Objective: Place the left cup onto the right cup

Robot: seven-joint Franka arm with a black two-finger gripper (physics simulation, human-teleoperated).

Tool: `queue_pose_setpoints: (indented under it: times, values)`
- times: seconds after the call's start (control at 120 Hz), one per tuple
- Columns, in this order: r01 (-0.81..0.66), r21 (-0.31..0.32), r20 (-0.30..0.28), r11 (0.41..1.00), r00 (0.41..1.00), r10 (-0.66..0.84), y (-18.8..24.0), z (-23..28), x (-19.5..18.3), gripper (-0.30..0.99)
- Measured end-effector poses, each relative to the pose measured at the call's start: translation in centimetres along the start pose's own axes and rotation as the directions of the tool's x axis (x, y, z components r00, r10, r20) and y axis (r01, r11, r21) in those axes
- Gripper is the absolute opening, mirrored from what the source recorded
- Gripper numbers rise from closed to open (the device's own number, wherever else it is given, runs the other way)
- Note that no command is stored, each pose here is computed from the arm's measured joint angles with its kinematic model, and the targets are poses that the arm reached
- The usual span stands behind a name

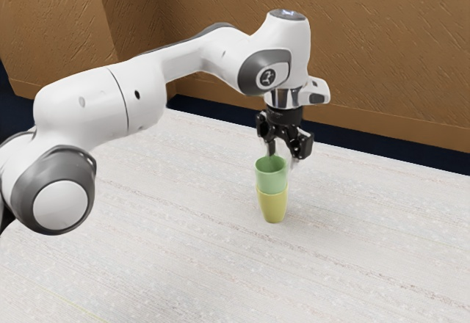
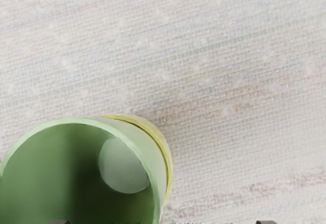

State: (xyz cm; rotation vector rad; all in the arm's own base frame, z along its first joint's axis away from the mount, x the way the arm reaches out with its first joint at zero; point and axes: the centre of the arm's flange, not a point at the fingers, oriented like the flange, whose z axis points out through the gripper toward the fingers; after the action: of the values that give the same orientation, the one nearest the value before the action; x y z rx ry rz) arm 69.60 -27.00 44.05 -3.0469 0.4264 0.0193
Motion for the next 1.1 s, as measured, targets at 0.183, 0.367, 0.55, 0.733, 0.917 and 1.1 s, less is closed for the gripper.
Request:
queue_pose_setpoints:
  times: [0.183, 0.367, 0.55, 0.733, 0.917, 1.1]
  values:
    - [-0.007, 0.010, -0.018, 1.000, 1.000, 0.007, 0.6, -2.5, -1.1, 0.62]
    - [-0.001, 0.028, -0.017, 1.000, 1.000, 0.001, 0.1, -4.6, -3.1, 0.66]
    - [0.021, 0.054, -0.012, 0.998, 1.000, -0.021, -1.3, -6.5, -5.6, 0.68]
    - [0.053, 0.071, 0.002, 0.996, 0.999, -0.053, -3.0, -8.1, -8.6, 0.69]
    - [0.079, 0.081, 0.014, 0.994, 0.997, -0.080, -4.8, -9.5, -11.4, 0.69]
    - [0.113, 0.066, 0.019, 0.991, 0.993, -0.115, -6.5, -11.4, -13.7, 0.69]
